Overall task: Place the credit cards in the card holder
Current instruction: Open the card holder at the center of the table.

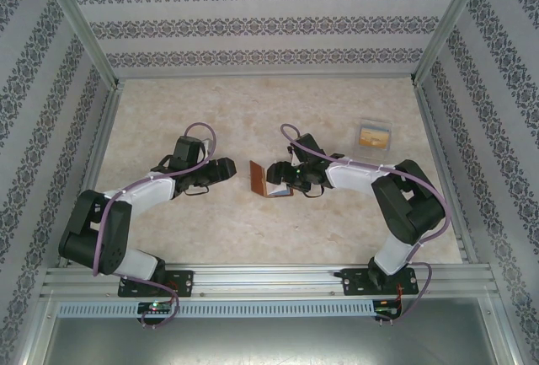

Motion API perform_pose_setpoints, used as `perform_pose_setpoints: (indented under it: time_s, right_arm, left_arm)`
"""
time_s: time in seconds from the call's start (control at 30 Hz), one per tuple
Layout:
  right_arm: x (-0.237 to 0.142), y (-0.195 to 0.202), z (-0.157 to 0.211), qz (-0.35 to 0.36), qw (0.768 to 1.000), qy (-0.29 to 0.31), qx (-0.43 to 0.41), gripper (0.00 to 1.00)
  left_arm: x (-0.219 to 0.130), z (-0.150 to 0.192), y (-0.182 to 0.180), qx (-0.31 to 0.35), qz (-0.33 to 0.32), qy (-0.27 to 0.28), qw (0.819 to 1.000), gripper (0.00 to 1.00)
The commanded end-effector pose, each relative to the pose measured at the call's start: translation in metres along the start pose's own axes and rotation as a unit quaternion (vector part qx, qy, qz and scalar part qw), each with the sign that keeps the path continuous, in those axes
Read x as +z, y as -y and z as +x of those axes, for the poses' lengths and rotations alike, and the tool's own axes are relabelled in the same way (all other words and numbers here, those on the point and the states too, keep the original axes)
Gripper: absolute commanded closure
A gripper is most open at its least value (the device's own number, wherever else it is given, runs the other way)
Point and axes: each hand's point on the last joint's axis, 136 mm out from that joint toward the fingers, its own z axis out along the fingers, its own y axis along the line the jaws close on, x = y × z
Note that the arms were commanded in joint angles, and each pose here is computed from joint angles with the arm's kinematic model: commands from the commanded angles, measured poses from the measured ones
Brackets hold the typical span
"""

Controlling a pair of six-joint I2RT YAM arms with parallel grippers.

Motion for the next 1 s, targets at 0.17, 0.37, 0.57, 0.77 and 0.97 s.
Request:
perform_pose_setpoints:
  time_s: [0.17, 0.37, 0.57, 0.77, 0.97]
  right_arm:
    - [-0.007, -0.021, -0.003, -0.029, 1.000, 0.004, -0.012, 0.29]
    - [-0.006, -0.024, -0.001, -0.032, 0.999, 0.001, -0.014, 0.32]
    - [-0.005, -0.029, 0.000, -0.036, 0.999, 0.003, -0.023, 0.40]
    - [-0.008, -0.039, -0.001, -0.049, 0.998, 0.007, -0.036, 0.40]
    - [-0.006, -0.052, -0.003, -0.088, 0.996, 0.009, -0.033, 0.40]
  left_arm:
    - [0.004, 0.000, 0.007, 0.001, 0.015, -0.001, 1.000, 0.30]
    - [0.006, 0.003, 0.006, -0.002, 0.016, -0.006, 1.000, 0.30]
    - [0.006, 0.004, 0.005, -0.001, 0.013, -0.007, 1.000, 0.29]
    - [0.008, 0.005, 0.003, -0.002, 0.012, -0.009, 1.000, 0.29]
    - [0.014, 0.005, 0.003, -0.008, 0.019, -0.012, 1.000, 0.29]
